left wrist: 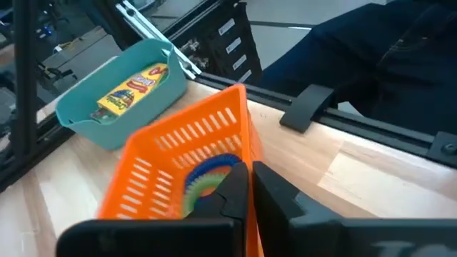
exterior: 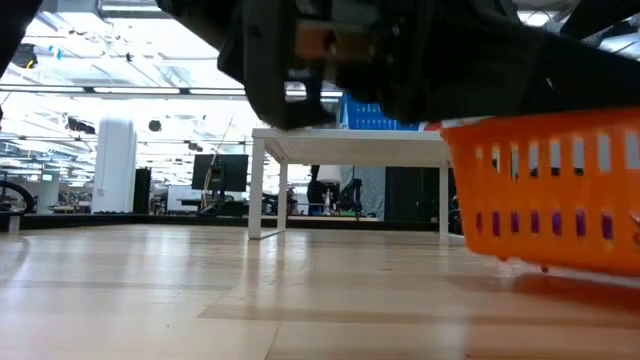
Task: Pick & Place Office Desk Supplies
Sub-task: Put the orange bin on the shelf
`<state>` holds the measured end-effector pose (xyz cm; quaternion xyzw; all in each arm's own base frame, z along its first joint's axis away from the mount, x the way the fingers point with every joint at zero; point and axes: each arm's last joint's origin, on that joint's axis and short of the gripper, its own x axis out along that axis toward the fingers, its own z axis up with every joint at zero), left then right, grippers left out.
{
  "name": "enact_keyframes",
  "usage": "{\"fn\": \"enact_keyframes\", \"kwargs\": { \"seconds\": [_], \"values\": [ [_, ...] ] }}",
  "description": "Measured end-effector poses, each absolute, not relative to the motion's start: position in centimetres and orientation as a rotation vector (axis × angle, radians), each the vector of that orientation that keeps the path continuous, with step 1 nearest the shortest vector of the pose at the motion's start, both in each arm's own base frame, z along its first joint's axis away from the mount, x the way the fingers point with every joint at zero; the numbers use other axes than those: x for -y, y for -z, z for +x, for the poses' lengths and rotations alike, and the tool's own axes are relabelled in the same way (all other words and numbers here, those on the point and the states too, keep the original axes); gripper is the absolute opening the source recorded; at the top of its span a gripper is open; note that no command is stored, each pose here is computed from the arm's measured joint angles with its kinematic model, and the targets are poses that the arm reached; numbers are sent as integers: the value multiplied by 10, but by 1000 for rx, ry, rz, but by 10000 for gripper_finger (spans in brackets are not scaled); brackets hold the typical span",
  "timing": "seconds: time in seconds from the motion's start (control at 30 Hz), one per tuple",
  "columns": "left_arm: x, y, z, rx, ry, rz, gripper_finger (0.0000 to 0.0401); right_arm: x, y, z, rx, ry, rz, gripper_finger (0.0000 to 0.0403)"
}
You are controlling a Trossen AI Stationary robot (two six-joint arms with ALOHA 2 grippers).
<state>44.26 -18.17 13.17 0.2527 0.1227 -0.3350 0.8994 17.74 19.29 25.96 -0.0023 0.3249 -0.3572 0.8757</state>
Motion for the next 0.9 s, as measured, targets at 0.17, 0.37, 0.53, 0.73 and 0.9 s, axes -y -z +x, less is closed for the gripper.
{"fn": "enact_keyframes", "kwargs": {
  "seconds": [0.17,0.37,0.53,0.73,0.9],
  "values": [
    [179,-135,437,-293,682,531,4,-193,-260,178,-678,745,-3,113],
    [177,-129,434,-347,670,540,5,-193,-259,178,-679,744,-2,113],
    [177,-129,433,-352,670,541,20,-193,-259,177,-694,745,4,113],
    [177,-129,434,-347,669,540,79,-193,-259,177,-695,745,7,113],
    [179,-131,434,-327,668,539,125,-193,-259,177,-696,745,7,113]
  ]
}}
